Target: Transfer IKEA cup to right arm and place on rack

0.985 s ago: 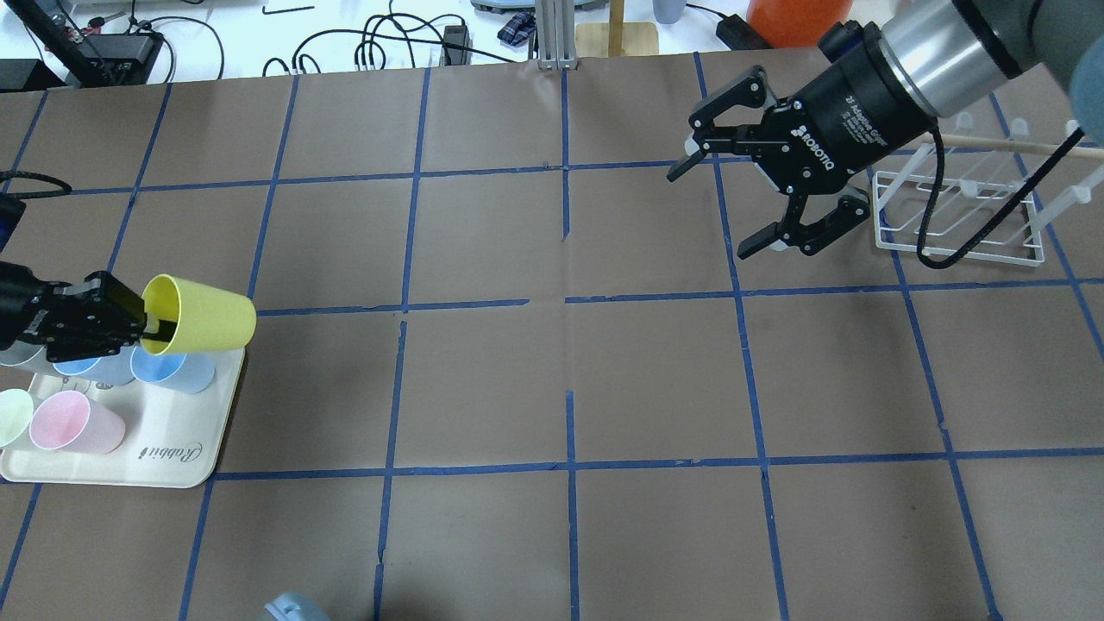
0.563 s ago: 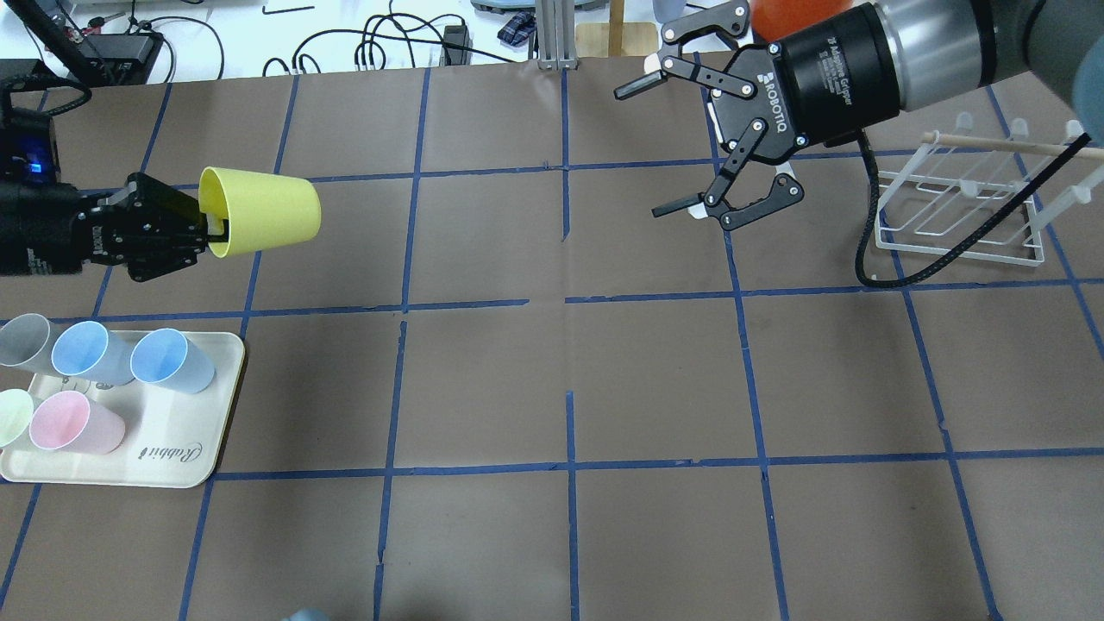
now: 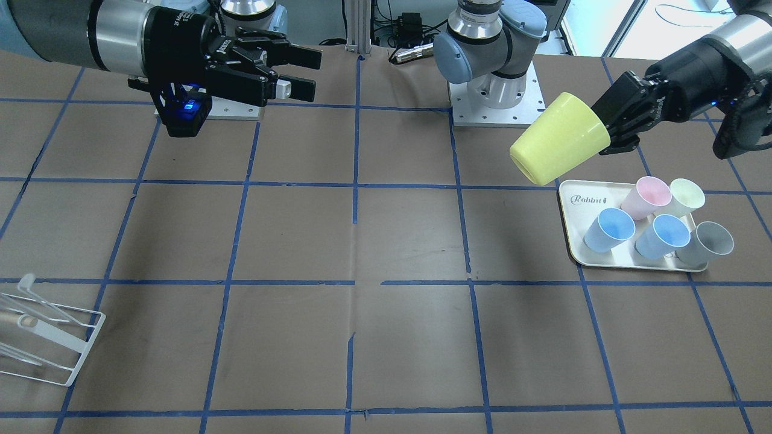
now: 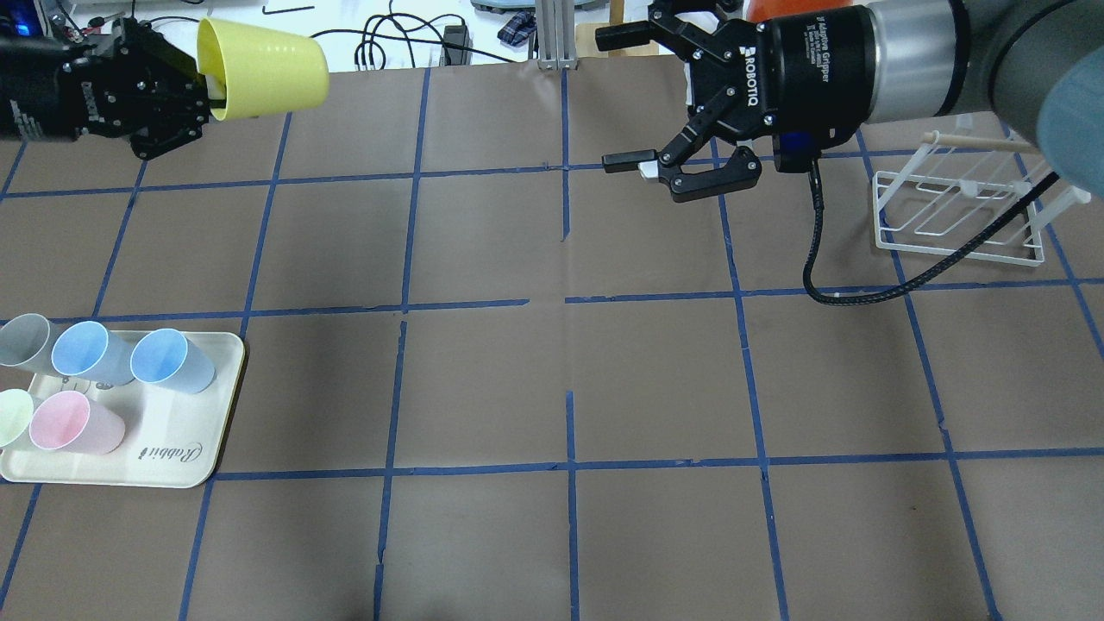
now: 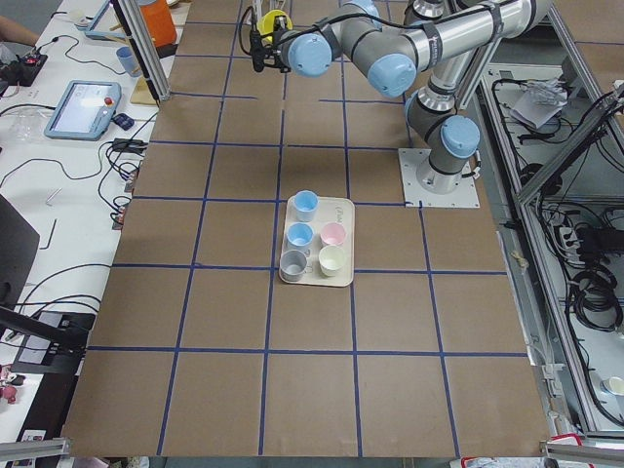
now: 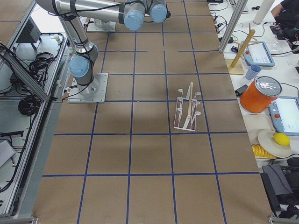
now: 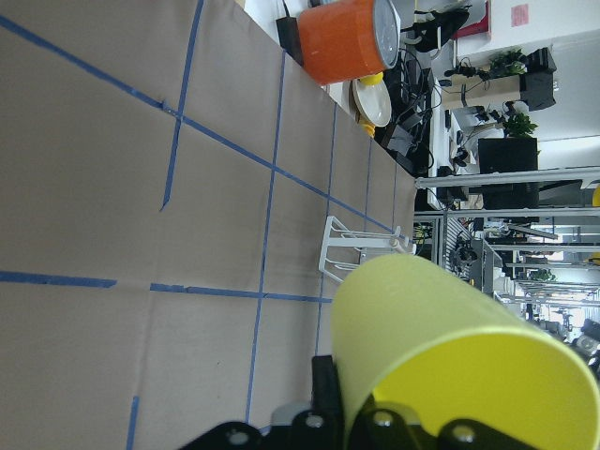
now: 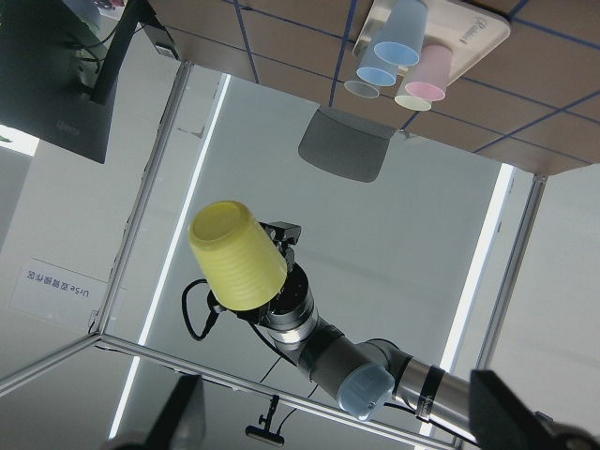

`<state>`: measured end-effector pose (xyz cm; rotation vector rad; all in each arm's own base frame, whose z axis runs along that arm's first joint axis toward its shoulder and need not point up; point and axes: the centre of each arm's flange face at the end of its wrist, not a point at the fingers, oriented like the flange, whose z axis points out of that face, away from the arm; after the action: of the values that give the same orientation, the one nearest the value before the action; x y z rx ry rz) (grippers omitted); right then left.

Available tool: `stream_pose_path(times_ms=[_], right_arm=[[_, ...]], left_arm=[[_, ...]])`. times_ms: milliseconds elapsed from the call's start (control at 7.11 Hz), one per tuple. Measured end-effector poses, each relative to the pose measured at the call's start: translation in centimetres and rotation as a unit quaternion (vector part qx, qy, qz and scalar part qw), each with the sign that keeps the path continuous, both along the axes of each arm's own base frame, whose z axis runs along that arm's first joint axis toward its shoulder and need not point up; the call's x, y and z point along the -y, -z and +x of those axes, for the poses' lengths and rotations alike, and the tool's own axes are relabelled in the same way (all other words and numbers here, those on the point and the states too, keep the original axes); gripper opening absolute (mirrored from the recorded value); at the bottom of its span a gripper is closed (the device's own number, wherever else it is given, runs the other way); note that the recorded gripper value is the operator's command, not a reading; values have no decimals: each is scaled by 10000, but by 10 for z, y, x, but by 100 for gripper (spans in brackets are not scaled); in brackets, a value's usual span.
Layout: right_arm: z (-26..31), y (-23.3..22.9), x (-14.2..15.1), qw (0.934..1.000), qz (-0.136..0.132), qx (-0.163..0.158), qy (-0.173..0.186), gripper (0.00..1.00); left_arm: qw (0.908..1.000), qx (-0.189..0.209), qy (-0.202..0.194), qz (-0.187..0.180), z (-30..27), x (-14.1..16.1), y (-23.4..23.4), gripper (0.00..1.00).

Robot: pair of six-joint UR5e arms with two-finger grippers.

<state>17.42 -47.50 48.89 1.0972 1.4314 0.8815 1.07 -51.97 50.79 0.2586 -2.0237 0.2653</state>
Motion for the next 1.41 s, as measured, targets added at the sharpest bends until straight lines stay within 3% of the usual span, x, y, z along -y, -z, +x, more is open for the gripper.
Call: stream_pose_path(times_ms=[281,563,985,1126,1407], right_arm=[[6,-1,2,9993,289,210,78,100],[14,4,8,9987,334,377,70,100],[23,9,20,9977,470,479,37,100],[22,4,23,9967,569,576,91,100],[21,-11,33,9949,686,725,163,100]], left_arm=[[9985,-379,384,29,-68,31,-13,0],[9942,-817,681,145,-129,23,-22,0],[9852,-1588,625,139,-141,4,-10,0],[9835,-1697,611,135,-142,-5,-1,0],[9884,-1380,604,213,-139,-19,-1,0]])
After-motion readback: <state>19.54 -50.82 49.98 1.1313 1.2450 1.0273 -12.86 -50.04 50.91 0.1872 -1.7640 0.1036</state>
